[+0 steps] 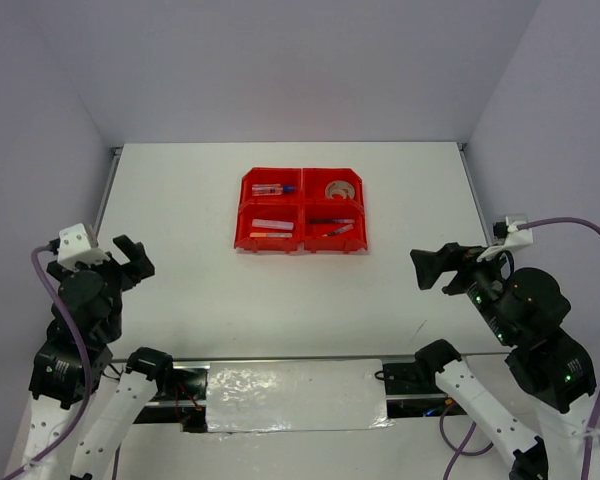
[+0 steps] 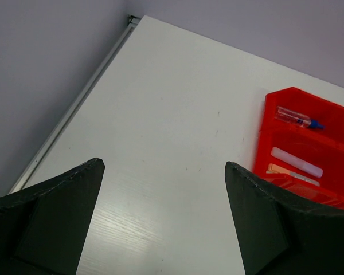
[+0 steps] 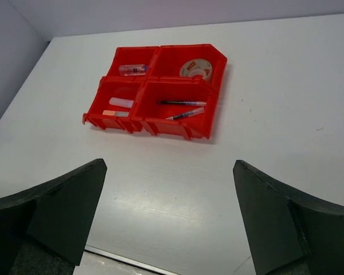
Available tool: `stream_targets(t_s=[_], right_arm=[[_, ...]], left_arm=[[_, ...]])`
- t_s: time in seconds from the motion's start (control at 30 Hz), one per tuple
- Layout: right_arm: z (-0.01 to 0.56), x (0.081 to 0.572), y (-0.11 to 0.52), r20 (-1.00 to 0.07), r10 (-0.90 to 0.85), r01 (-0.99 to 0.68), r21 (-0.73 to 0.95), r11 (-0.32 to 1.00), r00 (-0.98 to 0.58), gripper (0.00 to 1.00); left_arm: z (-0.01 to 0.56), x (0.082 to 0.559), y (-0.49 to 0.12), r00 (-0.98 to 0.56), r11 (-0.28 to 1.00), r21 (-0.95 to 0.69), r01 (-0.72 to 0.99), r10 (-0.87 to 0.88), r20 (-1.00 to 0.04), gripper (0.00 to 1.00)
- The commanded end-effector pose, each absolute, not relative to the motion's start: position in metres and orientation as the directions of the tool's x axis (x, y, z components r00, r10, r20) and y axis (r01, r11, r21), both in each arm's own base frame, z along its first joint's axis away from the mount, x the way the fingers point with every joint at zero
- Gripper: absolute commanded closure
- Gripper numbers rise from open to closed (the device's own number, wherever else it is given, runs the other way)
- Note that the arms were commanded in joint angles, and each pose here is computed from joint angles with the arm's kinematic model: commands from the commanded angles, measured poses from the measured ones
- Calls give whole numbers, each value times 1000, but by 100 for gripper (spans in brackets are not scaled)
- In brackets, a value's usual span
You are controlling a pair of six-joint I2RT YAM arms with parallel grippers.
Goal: Sort the stationery into containers
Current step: Reset both arms
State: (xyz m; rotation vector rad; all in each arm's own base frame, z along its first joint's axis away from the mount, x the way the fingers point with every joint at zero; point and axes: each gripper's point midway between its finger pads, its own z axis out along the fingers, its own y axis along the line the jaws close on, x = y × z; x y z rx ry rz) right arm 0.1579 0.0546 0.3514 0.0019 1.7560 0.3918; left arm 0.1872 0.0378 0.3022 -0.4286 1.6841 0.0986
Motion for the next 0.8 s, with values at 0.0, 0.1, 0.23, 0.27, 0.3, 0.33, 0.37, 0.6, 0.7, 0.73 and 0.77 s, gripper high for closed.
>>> stream_targets(t_s=[0.0,0.1,0.23,0.27,0.3,0.33,0.37,0.6,0.7,0.73,0.77], right_arm=[[348,160,53,-946,234,-188,277,942,-223,0],[343,162,52,-943,236,-176,280,944,-234,0],[344,160,50,-943,244,-170,285,943,-226,0],[342,161,49,-943,244,-163,283,945,-225,0],[341,161,48,-943,245,-158,284,946,-225,0],[340,162,48,-943,244,-154,282,947,-228,0],[337,163,48,-942,243,-149,281,948,-232,0],[332,167,49,-940,249,-141,286,948,-234,0],[330,167,50,-942,242,-147,280,949,-235,0],[330,167,50,-941,240,-146,279,949,-237,0],[329,167,50,-941,238,-144,277,950,-239,0]], left_arm=[[291,188,38,-95,912,-211,-353,-259,-961,1],[272,193,34,-132,912,-207,-354,-267,-955,1],[264,194,35,-132,910,-205,-360,-267,-954,1],[263,195,35,-134,910,-203,-360,-266,-955,1],[262,196,32,-139,915,-205,-347,-266,-954,1],[261,198,31,-145,918,-204,-341,-266,-953,1],[259,198,29,-151,921,-203,-333,-264,-953,1],[257,198,25,-137,926,-222,-307,-274,-952,1],[256,196,27,-132,922,-224,-315,-276,-952,1],[255,197,27,-134,922,-222,-316,-275,-952,1],[254,198,27,-137,922,-220,-318,-275,-952,1]])
